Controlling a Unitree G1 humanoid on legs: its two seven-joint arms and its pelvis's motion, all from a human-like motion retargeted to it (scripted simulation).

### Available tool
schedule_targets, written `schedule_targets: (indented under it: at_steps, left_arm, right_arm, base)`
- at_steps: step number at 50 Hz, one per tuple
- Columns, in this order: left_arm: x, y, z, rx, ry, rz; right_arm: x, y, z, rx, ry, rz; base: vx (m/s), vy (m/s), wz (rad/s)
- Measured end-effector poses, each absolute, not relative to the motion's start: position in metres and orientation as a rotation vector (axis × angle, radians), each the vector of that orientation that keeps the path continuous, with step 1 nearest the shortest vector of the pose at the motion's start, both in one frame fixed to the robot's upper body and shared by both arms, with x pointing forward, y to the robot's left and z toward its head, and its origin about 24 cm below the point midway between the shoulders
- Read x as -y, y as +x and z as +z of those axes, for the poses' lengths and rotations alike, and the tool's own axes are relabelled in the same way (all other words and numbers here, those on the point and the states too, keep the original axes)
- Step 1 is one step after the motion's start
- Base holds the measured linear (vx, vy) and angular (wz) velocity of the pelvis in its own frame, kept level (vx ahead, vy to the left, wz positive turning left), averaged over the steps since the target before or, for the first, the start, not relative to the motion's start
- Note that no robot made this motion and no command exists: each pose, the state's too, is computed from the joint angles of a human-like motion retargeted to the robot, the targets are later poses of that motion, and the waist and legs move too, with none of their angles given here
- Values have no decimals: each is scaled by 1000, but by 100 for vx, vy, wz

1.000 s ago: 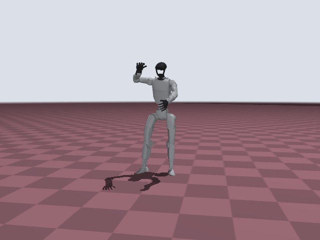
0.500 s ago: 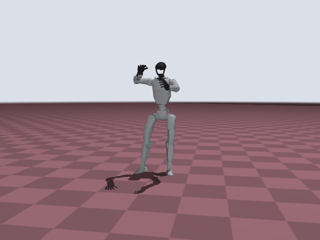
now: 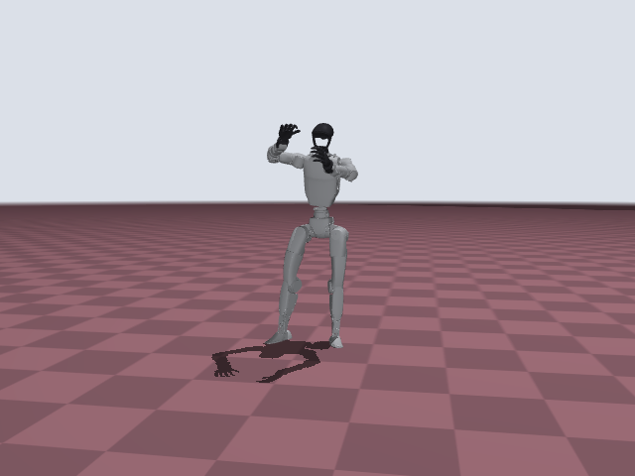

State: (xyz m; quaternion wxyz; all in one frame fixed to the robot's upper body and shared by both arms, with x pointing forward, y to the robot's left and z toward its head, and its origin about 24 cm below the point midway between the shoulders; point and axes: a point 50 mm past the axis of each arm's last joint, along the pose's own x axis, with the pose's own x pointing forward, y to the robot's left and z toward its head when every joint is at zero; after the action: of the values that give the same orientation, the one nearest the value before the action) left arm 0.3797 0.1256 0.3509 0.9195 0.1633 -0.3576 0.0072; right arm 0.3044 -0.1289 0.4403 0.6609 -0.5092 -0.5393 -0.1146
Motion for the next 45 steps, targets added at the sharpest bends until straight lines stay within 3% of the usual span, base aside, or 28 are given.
schedule_targets:
  at_steps: [10, 18, 23, 31, 37, 45]
  left_arm:
    - [-176, 395, 142, 135, 346, 182]
    - [-190, 379, 81, -50, 401, 242]
    - [-175, 391, 131, 131, 400, 143]
    - [-151, 393, 287, 582, 358, 91]
    - [-129, 361, 400, 885, 262, 62]
    - [-97, 326, 456, 1076, 184, -7]
  right_arm:
    - [118, 293, 451, 1314, -1135, -278]
    - [117, 297, 450, 1306, -1127, -271]
    - [115, 303, 443, 1274, -1163, -248]
    - [113, 307, 432, 1247, -1206, -216]
    - [107, 306, 436, 1258, -1190, -198]
    - [111, 301, 444, 1277, -1192, -234]
  base:
    - [-8, 1, 13]
    - [-5, -3, -10]
    - [4, -6, -23]
    - [14, -7, -27]
    - [15, 0, -9]
    - [4, 0, 0]
